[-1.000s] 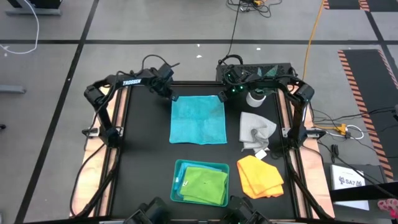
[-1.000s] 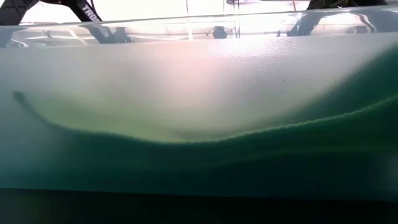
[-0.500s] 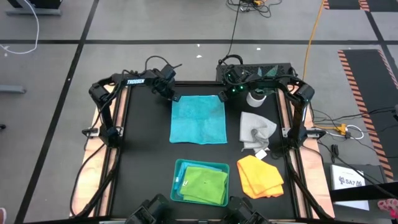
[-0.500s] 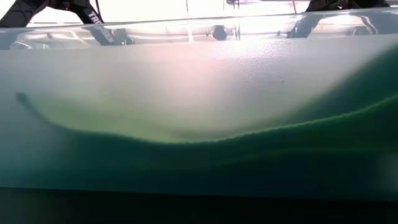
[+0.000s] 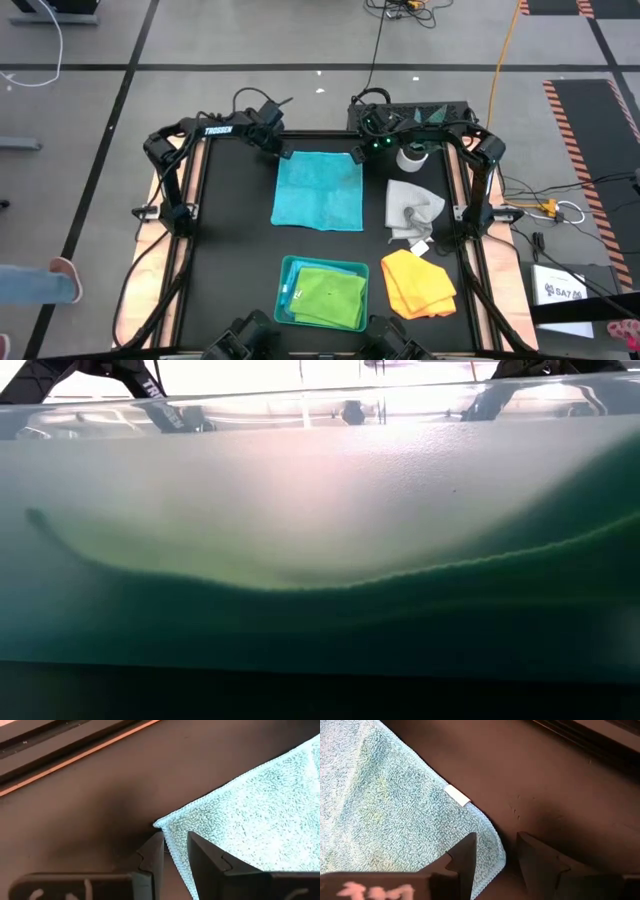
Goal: Fold microfiber towels
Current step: Fold the blue microfiber cloth
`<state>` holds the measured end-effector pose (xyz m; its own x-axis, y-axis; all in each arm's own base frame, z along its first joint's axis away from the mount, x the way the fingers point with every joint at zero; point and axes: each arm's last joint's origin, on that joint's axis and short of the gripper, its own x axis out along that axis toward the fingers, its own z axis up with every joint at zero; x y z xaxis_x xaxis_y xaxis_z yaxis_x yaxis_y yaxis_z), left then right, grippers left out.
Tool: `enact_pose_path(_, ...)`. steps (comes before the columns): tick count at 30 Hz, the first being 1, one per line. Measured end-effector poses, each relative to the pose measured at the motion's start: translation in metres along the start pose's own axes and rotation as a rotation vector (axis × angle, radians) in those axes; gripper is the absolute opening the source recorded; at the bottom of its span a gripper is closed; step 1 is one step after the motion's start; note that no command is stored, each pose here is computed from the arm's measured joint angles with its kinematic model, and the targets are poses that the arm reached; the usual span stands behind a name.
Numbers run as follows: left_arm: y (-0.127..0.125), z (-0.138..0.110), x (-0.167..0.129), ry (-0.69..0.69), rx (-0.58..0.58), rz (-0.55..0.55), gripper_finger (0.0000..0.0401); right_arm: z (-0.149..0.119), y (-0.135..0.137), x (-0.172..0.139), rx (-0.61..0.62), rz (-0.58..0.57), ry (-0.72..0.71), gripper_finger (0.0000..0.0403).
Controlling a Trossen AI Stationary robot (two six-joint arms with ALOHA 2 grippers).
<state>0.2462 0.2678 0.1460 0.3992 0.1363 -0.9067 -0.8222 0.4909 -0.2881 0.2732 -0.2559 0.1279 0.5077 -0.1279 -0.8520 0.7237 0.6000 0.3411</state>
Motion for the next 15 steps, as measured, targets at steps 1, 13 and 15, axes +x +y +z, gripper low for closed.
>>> enact_pose_path(1,0.0,0.0,0.0,0.0,0.0,0.0,0.0088,0.0,0.0,0.0001,0.0,0.0,0.0,0.0135)
enact_pose_path(13,-0.0001,0.0001,-0.0004,-0.002,0.003,0.0,0.0088,-0.0002,0.0001,0.0003,0.0,-0.003,0.001,0.0107)
enact_pose_path(15,-0.0001,0.0001,-0.0004,-0.002,0.003,0.001,0.0088,-0.0004,-0.0001,0.0006,0.0,-0.005,0.002,0.0082)
